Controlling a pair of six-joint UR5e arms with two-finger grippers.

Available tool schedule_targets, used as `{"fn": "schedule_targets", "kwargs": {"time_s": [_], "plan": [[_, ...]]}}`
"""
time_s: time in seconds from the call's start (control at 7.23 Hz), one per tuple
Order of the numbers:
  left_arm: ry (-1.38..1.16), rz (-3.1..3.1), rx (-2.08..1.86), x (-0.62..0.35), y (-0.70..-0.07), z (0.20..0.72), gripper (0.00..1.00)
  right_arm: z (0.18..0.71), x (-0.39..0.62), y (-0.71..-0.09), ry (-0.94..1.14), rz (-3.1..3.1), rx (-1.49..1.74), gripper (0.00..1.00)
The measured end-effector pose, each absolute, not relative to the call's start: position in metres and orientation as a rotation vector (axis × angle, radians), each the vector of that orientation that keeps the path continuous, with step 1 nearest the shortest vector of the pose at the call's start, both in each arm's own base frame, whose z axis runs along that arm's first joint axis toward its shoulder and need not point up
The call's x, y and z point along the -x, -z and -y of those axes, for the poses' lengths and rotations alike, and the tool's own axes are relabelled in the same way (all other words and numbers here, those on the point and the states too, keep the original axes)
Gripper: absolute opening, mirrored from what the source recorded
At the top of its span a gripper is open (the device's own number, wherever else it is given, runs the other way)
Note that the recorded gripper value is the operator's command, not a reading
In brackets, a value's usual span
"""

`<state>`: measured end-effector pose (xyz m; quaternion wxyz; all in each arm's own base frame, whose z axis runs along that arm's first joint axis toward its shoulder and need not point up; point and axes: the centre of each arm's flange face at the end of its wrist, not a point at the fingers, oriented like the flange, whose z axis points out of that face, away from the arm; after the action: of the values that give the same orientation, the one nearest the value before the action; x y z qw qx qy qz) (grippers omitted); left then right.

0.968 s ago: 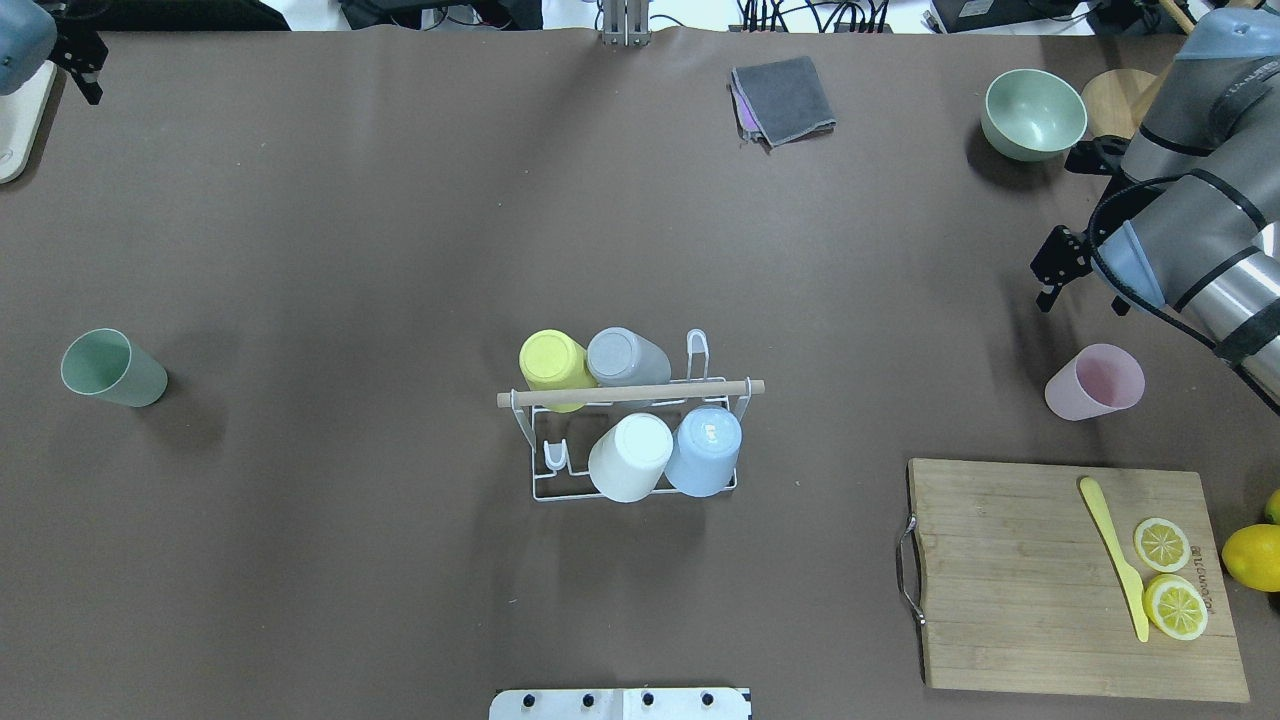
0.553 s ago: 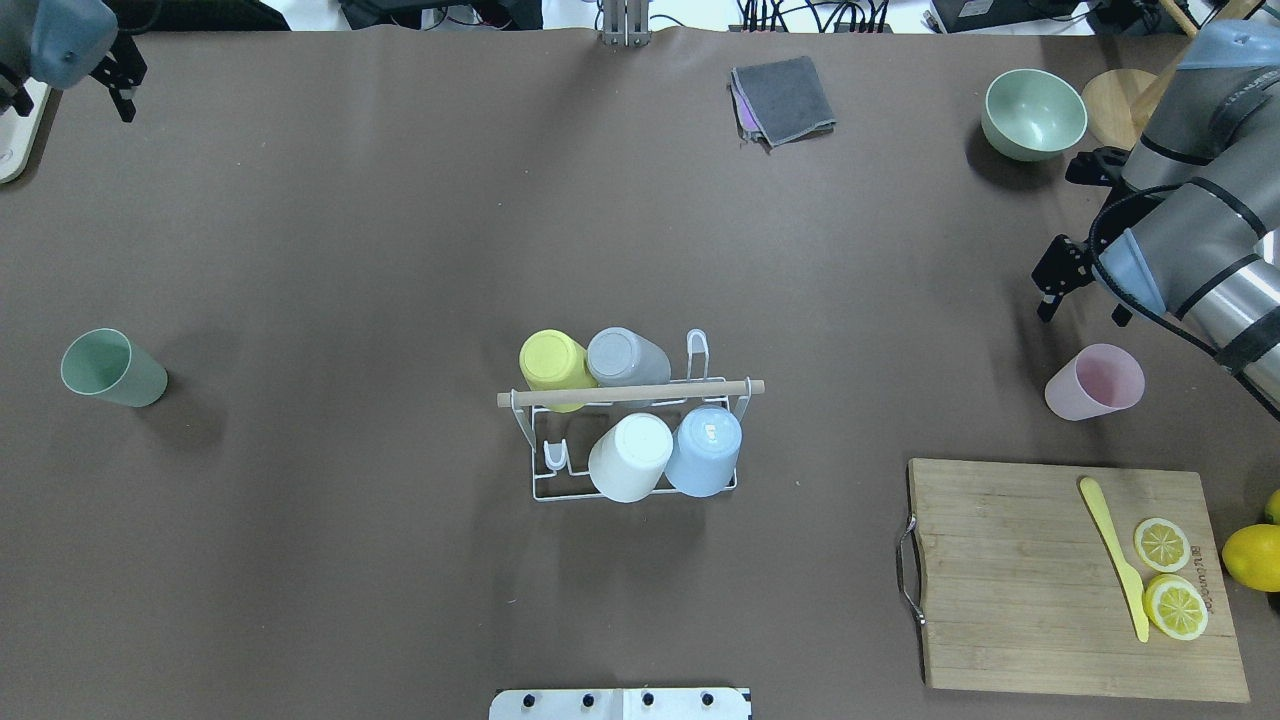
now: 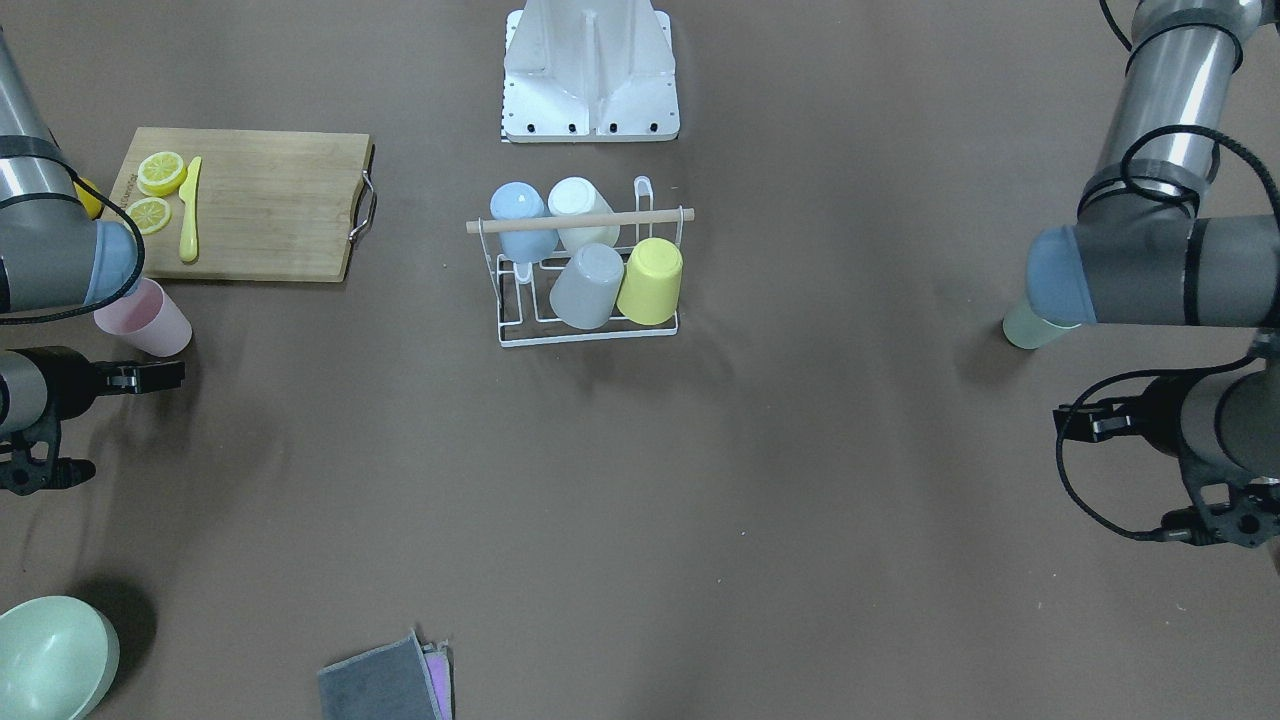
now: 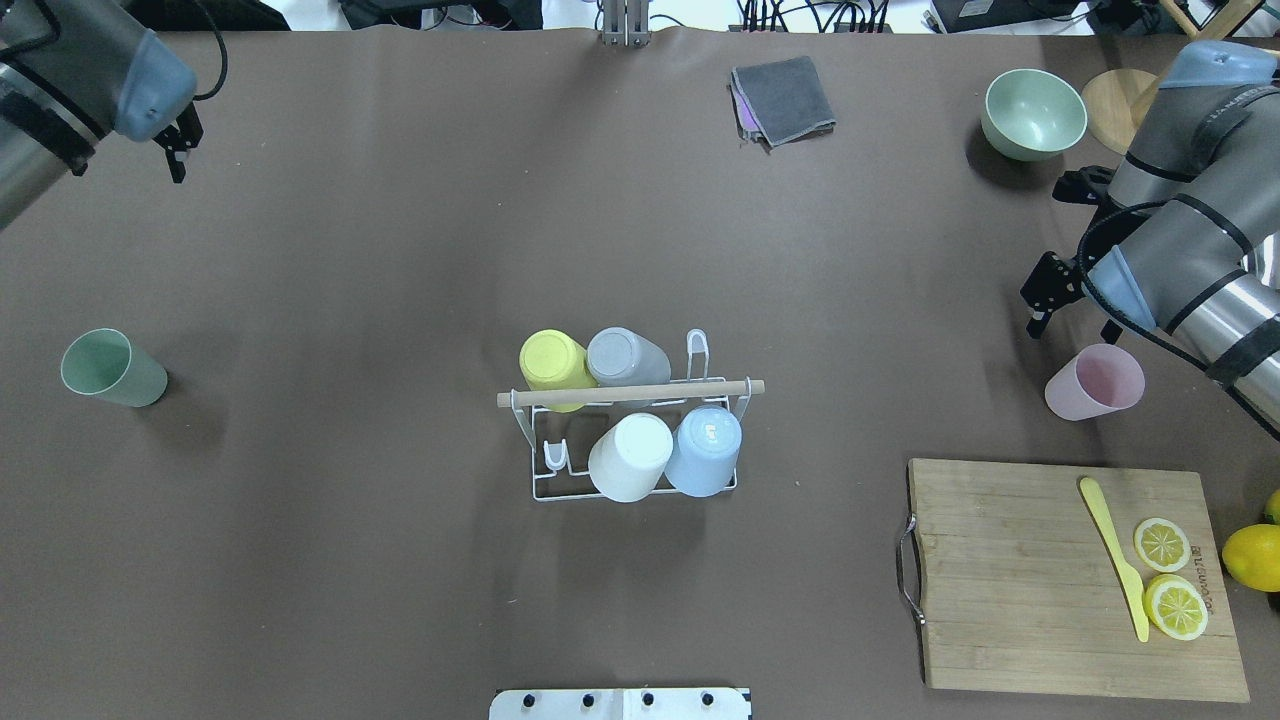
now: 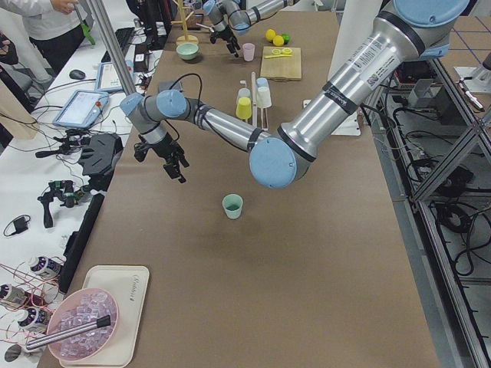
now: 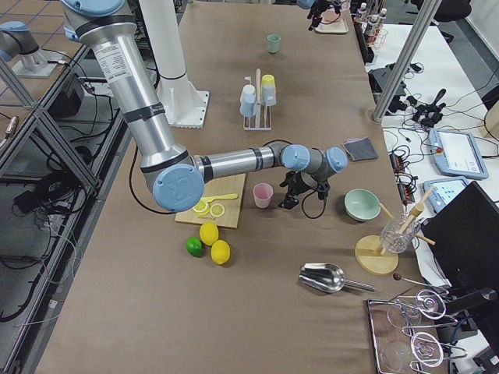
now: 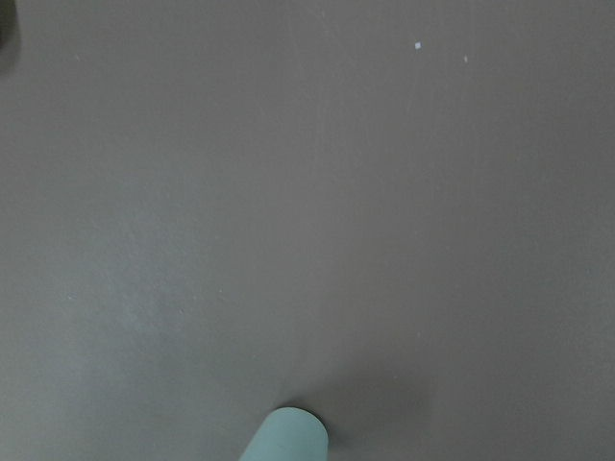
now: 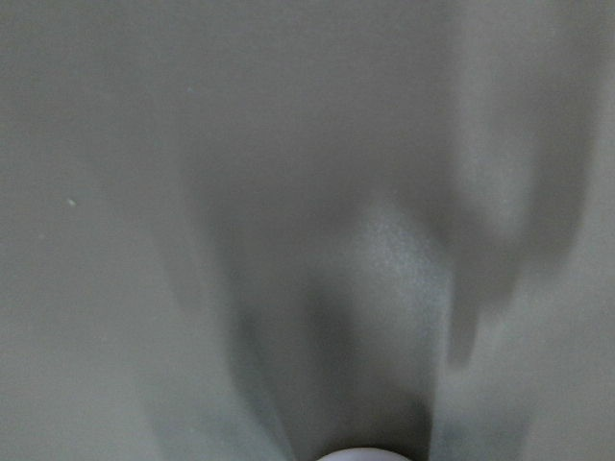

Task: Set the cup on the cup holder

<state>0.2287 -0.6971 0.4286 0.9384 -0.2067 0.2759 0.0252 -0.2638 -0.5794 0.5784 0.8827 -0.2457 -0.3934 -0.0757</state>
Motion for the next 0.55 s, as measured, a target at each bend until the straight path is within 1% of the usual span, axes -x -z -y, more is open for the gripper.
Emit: {"fn": "schedule_targets", "kwargs": {"time_s": [0.55], "plan": [[-0.101,-0.594,0.468,-0.269,-0.442,0.677,0.97,0.567,0.273,-0.585,0.165,0.832,0.562,0.98]]}}
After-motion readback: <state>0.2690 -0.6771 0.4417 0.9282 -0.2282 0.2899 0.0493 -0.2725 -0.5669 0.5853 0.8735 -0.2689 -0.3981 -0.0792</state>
